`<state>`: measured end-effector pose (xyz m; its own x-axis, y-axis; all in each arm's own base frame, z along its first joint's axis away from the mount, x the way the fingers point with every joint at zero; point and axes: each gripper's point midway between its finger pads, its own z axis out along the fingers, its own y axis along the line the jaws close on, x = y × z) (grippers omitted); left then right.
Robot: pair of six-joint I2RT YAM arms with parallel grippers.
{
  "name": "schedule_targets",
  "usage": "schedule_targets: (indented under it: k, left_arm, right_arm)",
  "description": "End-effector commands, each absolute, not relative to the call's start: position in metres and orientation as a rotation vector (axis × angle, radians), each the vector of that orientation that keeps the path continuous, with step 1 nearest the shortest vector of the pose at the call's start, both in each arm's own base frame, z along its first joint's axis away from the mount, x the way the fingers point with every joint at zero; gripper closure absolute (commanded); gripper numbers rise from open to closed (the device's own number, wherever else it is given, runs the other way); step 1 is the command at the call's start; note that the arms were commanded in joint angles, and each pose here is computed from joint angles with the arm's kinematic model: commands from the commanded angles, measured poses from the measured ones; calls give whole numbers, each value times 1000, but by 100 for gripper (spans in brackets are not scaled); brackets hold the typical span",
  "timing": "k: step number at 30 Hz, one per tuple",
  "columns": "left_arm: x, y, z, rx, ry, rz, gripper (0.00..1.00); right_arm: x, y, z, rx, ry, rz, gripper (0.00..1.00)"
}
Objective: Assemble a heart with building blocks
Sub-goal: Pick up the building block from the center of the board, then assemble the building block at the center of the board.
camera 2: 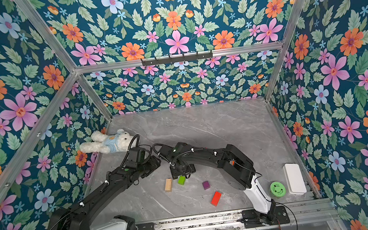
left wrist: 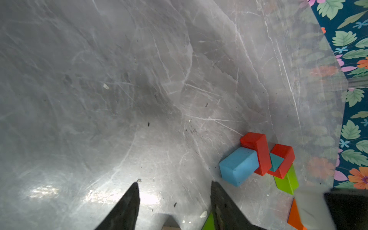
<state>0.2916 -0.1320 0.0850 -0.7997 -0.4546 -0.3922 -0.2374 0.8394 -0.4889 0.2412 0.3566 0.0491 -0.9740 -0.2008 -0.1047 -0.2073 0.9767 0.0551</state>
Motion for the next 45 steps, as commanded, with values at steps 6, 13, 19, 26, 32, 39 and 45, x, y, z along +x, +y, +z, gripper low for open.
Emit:
schedule_targets:
  k: [6, 13, 19, 26, 32, 39, 45]
  left_arm:
    - [290, -128, 80, -483, 2533, -560, 41]
    - [290, -130, 74, -485, 2545, -564, 42]
    - [293, -131, 68, -492, 2552, -562, 43]
    - [291, -131, 60, -511, 2561, -565, 44]
    - [288, -129, 55, -514, 2576, -552, 44]
    - [285, -127, 50, -512, 2587, -542, 44]
    - [283, -127, 46, -508, 2597, -537, 44]
  right_arm:
    - [217, 338, 32, -288, 3105, 6, 42]
    - [214, 323, 39, -421, 3057, -2, 84]
    - [232, 306, 41, -744, 2972, 95, 88]
    - [246, 313, 39, -967, 2907, 169, 88]
    - [264, 319, 30, -956, 2910, 131, 76]
    - [262, 318, 42, -925, 2896, 159, 54]
    - [262, 319, 52, -924, 2863, 178, 74]
